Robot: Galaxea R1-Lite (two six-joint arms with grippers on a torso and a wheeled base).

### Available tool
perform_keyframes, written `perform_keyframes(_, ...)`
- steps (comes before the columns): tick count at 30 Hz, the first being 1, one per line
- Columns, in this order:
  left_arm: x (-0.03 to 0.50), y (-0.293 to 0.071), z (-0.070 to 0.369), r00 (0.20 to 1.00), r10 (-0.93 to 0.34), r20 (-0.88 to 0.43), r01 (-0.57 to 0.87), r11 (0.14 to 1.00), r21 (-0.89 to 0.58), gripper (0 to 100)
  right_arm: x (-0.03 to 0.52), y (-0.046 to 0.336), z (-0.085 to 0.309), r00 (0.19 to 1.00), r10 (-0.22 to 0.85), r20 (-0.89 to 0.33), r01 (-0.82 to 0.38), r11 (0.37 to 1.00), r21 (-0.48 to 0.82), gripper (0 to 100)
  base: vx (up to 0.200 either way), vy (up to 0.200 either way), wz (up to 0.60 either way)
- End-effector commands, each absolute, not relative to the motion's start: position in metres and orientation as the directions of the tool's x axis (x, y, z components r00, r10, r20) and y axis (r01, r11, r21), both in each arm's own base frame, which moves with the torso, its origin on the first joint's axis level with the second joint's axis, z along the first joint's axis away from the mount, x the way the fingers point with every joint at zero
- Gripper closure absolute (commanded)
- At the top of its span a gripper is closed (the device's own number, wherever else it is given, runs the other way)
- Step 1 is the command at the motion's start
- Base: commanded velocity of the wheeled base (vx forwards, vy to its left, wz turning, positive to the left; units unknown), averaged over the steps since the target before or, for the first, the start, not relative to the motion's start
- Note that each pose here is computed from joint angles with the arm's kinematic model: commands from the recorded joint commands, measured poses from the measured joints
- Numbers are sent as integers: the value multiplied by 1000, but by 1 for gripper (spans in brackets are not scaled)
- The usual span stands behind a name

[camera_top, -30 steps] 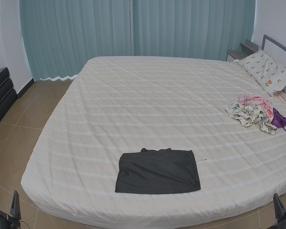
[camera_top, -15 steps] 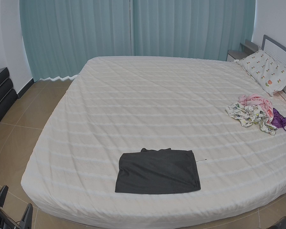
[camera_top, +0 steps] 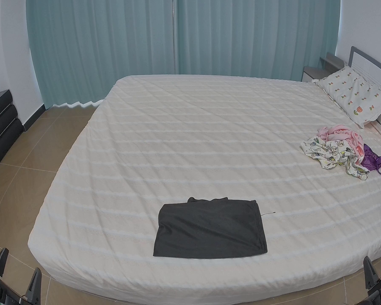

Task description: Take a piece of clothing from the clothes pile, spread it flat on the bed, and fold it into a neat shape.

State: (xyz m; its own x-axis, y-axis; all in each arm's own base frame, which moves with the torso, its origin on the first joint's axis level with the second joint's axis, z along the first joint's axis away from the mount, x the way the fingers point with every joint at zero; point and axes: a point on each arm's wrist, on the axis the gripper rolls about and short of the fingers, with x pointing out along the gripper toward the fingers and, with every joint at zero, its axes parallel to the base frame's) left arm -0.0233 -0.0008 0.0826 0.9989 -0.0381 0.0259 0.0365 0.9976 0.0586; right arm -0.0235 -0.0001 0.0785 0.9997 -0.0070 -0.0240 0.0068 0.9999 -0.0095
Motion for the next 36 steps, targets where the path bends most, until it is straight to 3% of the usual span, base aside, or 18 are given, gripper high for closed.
perform_keyframes(1, -22, -1, 77, 999, -32, 6, 32, 998, 48, 0, -23, 0, 75, 1000, -11, -18, 11, 1000, -8, 0, 0, 0, 0)
perform_keyframes(5, -22, -2, 76, 997, -75, -11, 75, 997, 33, 0, -23, 0, 76, 1000, -5, 0, 5, 1000, -5, 0, 0, 0, 0)
perform_keyframes(36, -22, -1, 76, 999, -54, -6, 54, 999, 1, 0, -23, 0, 76, 1000, 12, 2, -12, 1000, -8, 0, 0, 0, 0)
